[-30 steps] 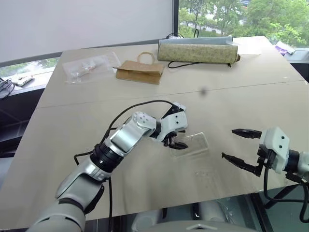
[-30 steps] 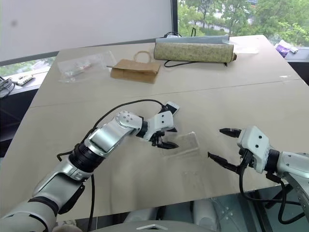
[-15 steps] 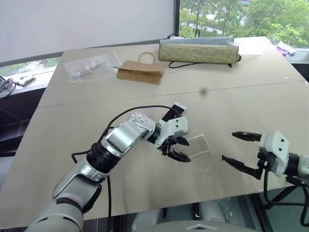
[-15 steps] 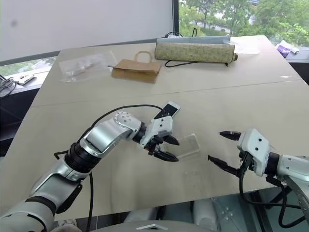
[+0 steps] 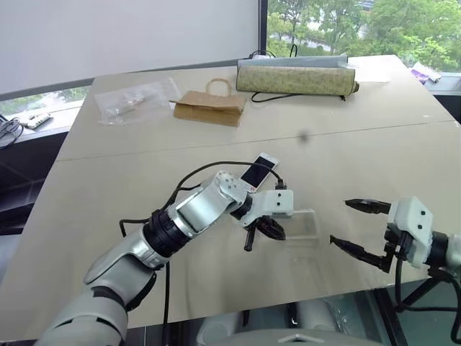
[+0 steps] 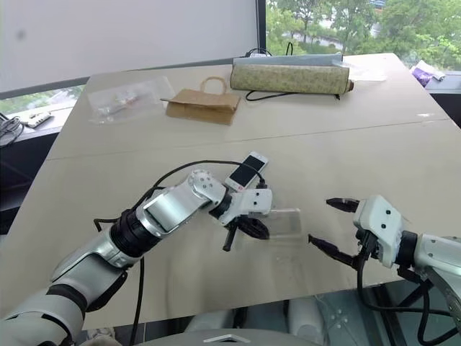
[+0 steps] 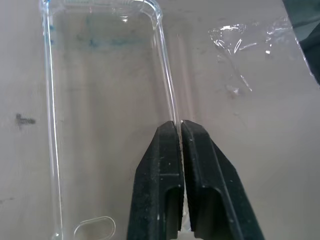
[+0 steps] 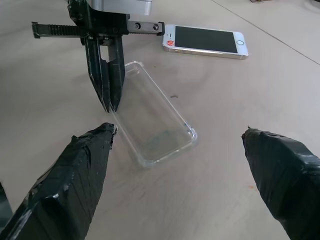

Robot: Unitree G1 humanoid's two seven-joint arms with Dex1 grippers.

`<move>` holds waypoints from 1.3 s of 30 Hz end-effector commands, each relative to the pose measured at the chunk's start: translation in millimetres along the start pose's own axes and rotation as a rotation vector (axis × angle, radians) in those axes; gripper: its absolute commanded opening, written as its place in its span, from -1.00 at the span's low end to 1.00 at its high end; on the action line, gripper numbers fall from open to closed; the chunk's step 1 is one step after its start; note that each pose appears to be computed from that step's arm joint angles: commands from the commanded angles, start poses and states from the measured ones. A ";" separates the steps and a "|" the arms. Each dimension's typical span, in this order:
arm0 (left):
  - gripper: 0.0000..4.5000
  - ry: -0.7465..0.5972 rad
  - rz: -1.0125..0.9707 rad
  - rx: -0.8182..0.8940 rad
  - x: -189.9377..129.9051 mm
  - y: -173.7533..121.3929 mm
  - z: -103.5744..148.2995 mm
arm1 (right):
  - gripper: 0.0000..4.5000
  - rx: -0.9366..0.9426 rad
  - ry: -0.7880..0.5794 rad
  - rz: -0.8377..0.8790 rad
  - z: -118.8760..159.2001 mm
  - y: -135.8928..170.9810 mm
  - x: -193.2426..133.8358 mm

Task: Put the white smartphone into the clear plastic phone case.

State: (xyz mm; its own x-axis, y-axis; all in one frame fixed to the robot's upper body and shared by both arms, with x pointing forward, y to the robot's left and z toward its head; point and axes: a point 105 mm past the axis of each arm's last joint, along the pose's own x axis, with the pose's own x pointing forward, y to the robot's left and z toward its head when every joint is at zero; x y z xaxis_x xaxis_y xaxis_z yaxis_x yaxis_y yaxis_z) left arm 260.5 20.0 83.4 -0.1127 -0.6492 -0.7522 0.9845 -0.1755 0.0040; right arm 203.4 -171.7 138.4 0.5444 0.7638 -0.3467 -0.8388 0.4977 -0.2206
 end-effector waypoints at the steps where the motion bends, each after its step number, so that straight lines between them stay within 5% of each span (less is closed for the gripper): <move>1: -0.98 0.087 0.014 0.011 8.5 -2.4 -22.2 | 1.00 -0.042 -0.015 0.006 10.9 0.7 -4.5; 21: -0.98 0.067 0.245 -0.018 -20.0 66.8 -27.9 | 1.00 -0.089 -0.024 0.015 10.4 -9.7 1.4; 36: -0.98 0.019 0.235 0.096 -33.0 76.2 -45.9 | 1.00 -0.086 -0.027 -0.014 8.2 -7.0 -0.3; 39: -0.59 -0.026 0.201 0.104 -38.3 71.1 -42.2 | 1.00 -0.078 -0.026 -0.029 7.9 -8.2 -0.4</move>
State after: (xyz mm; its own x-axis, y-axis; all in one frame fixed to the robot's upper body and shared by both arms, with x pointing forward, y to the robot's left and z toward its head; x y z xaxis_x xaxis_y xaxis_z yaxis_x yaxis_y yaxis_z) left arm 336.3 40.9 93.8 0.0601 -0.7319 -0.6787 0.9538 -0.1584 0.2553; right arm 210.5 -175.8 137.7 0.5554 0.7575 -0.3432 -0.8311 0.4914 -0.2605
